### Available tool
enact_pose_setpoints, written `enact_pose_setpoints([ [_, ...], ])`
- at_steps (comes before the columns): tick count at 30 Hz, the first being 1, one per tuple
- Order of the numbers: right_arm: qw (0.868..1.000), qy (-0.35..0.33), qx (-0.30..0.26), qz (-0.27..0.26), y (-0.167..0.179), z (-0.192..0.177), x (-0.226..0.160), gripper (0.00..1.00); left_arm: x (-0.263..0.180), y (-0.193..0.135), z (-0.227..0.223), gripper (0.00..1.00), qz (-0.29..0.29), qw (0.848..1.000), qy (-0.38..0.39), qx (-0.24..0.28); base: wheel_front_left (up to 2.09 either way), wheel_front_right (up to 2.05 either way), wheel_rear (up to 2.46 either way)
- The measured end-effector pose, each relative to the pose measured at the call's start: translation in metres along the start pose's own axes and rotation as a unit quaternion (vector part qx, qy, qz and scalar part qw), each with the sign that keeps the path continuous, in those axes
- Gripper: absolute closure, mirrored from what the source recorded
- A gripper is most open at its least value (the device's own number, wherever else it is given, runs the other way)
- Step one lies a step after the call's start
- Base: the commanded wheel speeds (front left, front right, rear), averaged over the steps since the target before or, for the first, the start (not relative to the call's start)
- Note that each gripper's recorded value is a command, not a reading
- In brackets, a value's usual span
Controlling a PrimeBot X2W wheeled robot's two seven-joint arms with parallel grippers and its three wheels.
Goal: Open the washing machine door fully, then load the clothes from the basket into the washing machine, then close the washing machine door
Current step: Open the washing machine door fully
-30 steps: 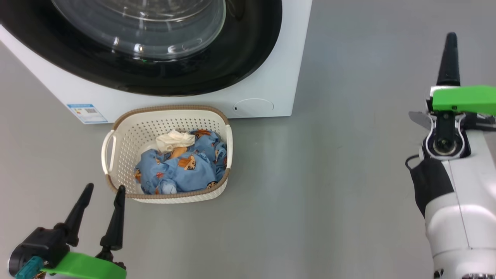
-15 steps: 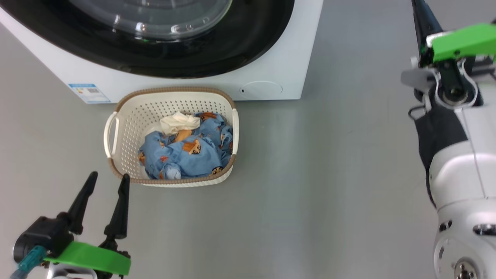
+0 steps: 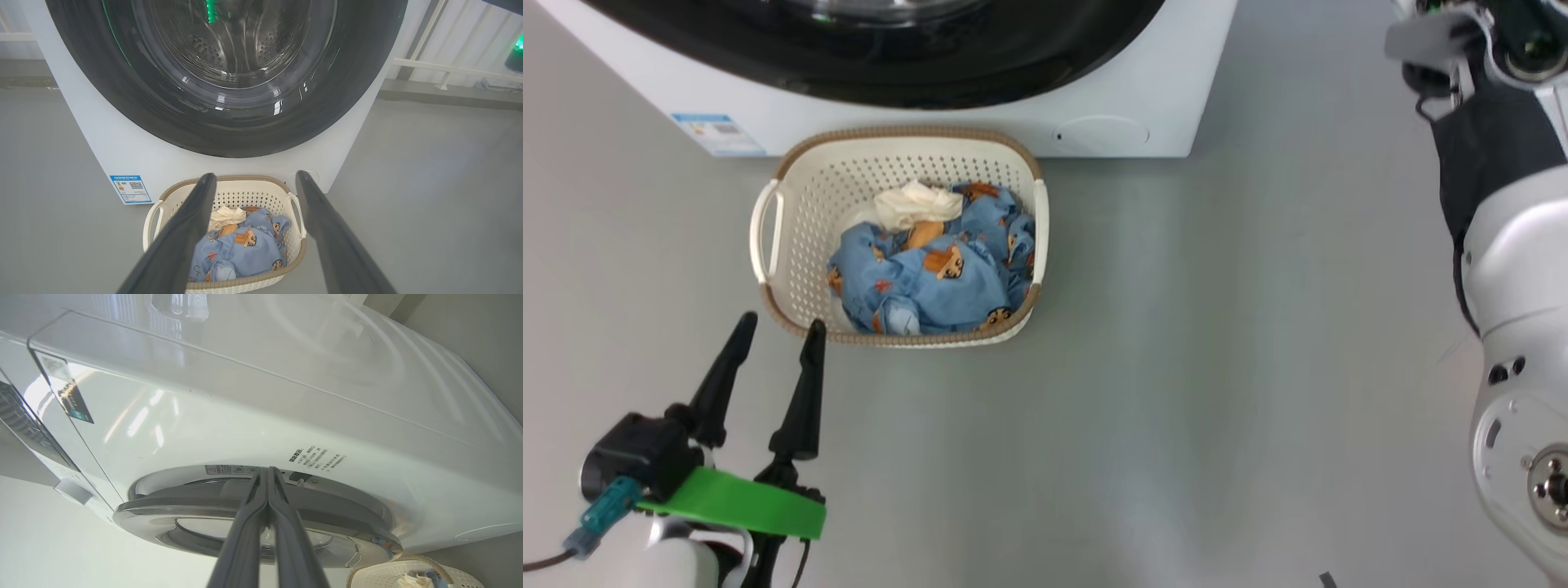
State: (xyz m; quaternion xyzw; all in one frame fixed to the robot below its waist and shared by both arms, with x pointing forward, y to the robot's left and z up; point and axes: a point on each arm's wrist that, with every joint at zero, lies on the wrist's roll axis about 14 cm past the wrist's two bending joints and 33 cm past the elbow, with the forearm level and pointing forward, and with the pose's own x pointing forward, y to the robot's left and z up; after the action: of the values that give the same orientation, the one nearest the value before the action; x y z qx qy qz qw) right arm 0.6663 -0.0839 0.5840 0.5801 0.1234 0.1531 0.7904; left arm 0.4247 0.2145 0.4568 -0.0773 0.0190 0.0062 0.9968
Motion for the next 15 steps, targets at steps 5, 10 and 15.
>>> enact_pose_setpoints([
  [5,1.000,0.024,-0.017,-0.002,0.002,-0.013,0.022,1.00,0.009,0.002,-0.004,0.00,0.004,1.000,0.001,-0.007,0.00,0.00,0.00],
  [10,0.998,0.047,-0.028,-0.002,0.003,-0.029,0.042,1.00,0.017,-0.001,-0.008,0.00,0.004,1.000,0.002,-0.018,0.00,0.00,0.00],
  [15,0.997,0.069,-0.032,-0.003,0.002,-0.045,0.056,1.00,0.020,0.001,-0.009,0.00,0.008,1.000,0.003,-0.020,0.00,0.00,0.00],
])
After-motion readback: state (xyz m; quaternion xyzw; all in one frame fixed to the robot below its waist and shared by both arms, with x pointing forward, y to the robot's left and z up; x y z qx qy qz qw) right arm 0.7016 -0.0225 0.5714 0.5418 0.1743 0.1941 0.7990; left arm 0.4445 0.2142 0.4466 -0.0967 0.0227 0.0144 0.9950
